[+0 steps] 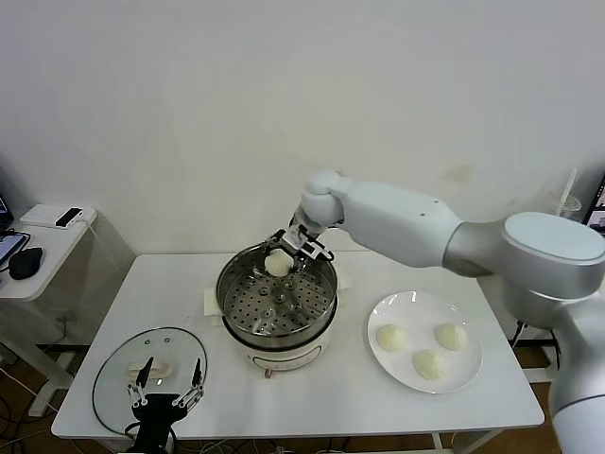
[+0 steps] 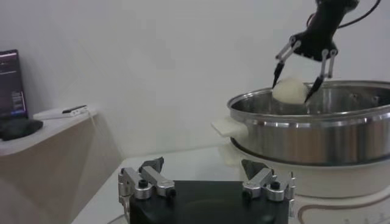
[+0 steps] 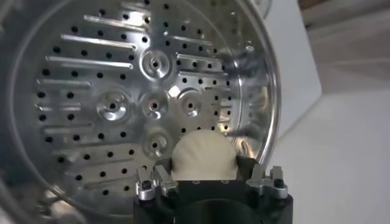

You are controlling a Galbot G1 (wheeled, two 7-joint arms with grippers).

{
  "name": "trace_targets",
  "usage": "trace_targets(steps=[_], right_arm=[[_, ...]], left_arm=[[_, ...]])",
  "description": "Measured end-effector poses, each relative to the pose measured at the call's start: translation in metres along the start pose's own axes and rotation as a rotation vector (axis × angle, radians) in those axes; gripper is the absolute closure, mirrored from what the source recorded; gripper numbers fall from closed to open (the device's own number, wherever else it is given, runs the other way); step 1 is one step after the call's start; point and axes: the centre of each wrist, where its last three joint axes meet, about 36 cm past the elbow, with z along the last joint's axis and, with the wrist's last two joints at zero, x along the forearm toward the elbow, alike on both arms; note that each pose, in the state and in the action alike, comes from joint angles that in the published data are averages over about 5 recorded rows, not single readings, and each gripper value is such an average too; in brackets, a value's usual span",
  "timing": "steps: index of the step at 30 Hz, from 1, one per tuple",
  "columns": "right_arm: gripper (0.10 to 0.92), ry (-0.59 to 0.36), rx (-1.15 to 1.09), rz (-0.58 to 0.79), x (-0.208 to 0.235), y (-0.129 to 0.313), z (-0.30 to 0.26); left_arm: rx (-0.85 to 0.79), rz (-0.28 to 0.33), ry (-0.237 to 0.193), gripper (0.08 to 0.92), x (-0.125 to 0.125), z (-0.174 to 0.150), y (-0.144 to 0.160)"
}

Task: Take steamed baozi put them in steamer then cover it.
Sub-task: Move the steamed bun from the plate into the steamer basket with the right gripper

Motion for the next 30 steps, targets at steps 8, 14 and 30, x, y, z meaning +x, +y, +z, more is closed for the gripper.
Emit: trace_targets(steps=[8, 14, 30], right_arm=[[0.344, 0.006, 0.083, -0.024, -0.018, -0.005, 0.001], [0.308, 0.014, 0.108, -0.038, -0.022, -0.007, 0.006], [0.199, 0.017, -0.113, -0.022, 0.04, -0.007, 0.014]], left_arm=[[0.002, 0.0, -0.008, 0.177, 0.0, -0.003, 0.0], [0.004, 0.0, -0.012, 0.177, 0.001, -0.005, 0.0], [0.002, 0.009, -0.021, 0.177, 0.005, -0.011, -0.002]])
